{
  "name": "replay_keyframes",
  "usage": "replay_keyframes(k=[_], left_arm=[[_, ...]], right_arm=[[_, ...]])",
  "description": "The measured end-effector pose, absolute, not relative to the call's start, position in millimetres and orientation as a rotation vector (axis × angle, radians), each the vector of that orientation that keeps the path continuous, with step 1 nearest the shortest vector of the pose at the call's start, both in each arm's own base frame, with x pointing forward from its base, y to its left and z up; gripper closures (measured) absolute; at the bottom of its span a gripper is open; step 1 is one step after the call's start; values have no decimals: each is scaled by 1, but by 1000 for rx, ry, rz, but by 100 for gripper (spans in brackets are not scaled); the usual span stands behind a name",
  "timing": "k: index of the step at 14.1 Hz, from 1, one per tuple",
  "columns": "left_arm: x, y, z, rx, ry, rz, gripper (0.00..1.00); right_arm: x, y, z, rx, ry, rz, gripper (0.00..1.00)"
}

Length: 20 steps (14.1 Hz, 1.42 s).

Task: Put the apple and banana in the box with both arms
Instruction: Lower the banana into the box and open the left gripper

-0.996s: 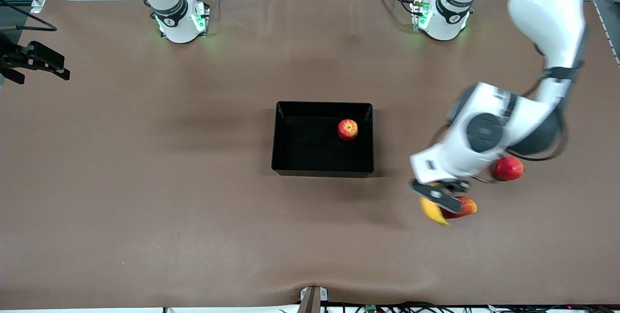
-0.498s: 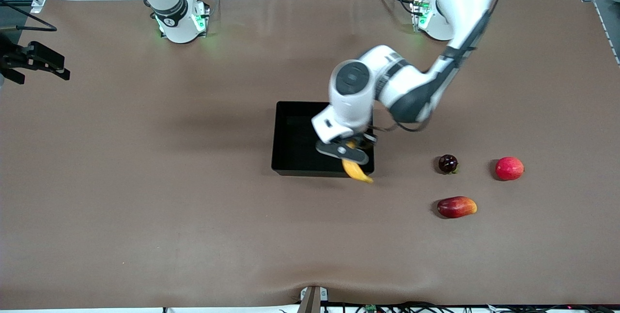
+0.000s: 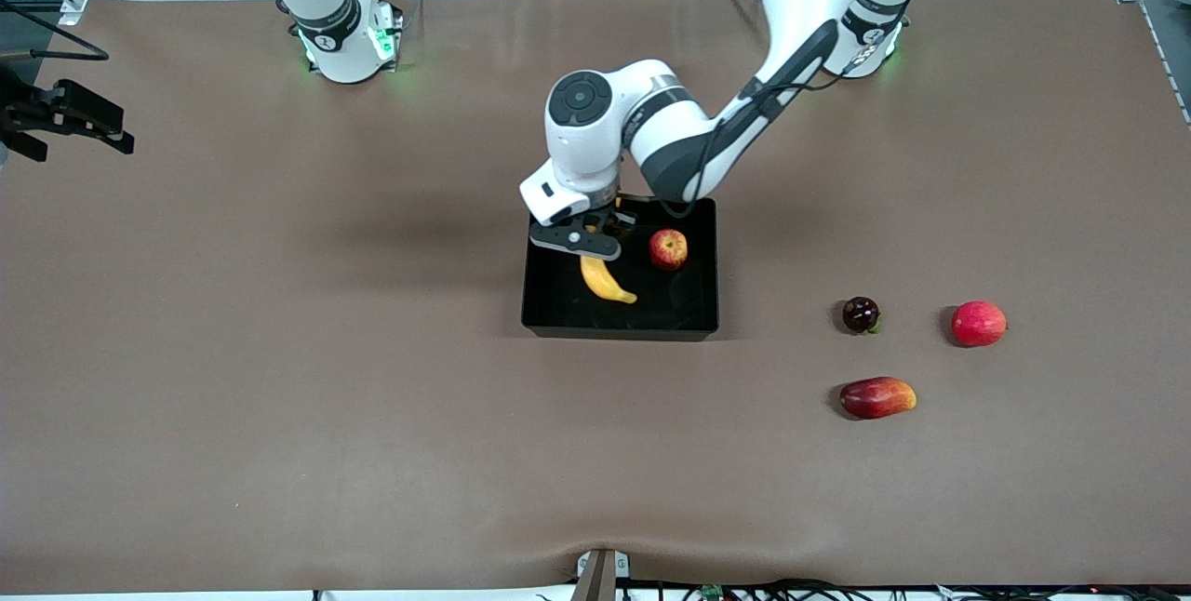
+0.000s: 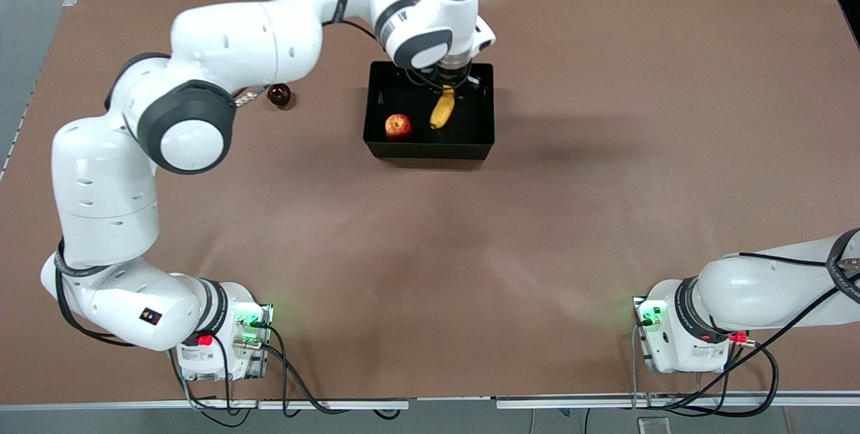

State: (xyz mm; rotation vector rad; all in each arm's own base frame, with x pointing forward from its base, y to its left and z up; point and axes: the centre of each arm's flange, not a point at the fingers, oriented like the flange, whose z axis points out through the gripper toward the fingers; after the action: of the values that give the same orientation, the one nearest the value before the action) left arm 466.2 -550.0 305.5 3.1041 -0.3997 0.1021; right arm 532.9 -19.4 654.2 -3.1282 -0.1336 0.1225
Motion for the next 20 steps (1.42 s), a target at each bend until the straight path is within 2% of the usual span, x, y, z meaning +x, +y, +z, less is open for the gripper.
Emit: replay_keyframes(k=[5, 11, 13, 16, 18, 20], left_arm=[[477, -552, 263, 3065, -388, 151, 64], [473, -554, 222, 3060, -394, 103, 64], [474, -554, 221, 3060, -376, 104, 49], [486, -552, 236, 3049, -332, 145, 17], [508, -538, 267, 3061, -280, 202, 0], [541, -503, 326, 3092, -179, 273, 0]], right_arm=[[533, -19, 654, -3128, -133, 123, 0], [533, -20, 654, -3128, -133, 123, 0], [533, -19, 654, -3128, -133, 124, 0], [533, -19, 654, -3128, -133, 125, 0], [533, -20, 654, -3128, -133, 125, 0], [533, -20, 654, -3128, -132, 125, 0]])
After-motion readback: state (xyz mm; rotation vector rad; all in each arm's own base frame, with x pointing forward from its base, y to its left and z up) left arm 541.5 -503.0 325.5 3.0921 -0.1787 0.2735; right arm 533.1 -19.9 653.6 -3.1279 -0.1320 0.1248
